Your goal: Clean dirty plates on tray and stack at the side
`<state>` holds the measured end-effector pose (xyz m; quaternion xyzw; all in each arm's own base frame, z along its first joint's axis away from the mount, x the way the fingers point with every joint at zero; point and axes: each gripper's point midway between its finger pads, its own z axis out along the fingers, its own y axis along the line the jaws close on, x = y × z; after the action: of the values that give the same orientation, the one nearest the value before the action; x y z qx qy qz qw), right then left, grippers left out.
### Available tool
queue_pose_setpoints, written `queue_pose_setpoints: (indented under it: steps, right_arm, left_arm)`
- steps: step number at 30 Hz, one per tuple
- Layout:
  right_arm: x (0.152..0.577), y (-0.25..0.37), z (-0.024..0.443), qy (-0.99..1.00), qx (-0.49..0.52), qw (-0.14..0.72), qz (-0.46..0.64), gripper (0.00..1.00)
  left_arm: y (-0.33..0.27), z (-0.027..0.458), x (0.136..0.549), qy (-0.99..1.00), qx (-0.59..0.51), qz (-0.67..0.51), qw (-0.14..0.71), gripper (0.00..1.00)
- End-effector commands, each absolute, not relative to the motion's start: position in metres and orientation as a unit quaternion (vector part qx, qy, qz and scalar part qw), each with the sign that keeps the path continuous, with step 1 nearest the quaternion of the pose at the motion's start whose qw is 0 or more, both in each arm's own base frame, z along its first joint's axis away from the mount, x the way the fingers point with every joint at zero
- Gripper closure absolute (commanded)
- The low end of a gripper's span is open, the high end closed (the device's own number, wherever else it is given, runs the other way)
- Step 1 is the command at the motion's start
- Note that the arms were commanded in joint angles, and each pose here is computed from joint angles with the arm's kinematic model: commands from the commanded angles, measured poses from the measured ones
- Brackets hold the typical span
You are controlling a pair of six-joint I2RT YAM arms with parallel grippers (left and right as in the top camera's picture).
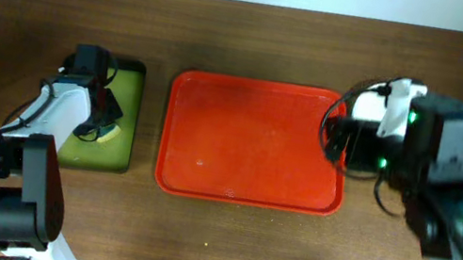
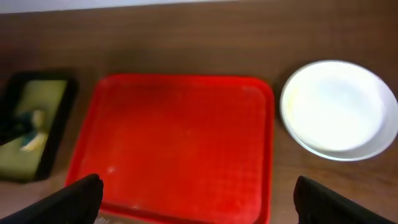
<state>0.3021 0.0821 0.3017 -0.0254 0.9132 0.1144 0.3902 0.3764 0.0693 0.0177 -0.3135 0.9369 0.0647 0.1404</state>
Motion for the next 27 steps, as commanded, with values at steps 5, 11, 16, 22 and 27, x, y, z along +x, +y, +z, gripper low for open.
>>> queue_pose_setpoints:
  steps: [5,11,16,22,27]
  right_arm:
    - [0.252,0.089,0.336,0.89,-0.042,0.439,0.112,0.01]
    - [0.207,0.074,0.323,0.906,-0.014,0.406,0.122,0.01]
    - [0.17,0.061,0.291,0.904,0.003,0.406,0.137,0.01]
    - [0.156,0.055,0.274,0.881,0.009,0.447,0.156,0.01]
    - [0.161,0.057,0.268,0.88,0.008,0.448,0.157,0.01]
  left_arm:
    - [0.062,0.126,0.386,0.934,-0.298,-0.011,0.199,0.8]
    - [0.031,0.203,0.346,0.928,-0.278,-0.088,0.231,0.0]
    - [0.02,0.226,0.27,0.936,-0.283,-0.082,0.19,0.0]
    - [-0.008,0.246,0.218,0.942,-0.207,-0.109,0.239,0.0]
    - [-0.022,0.252,0.174,0.913,-0.17,-0.137,0.345,0.0]
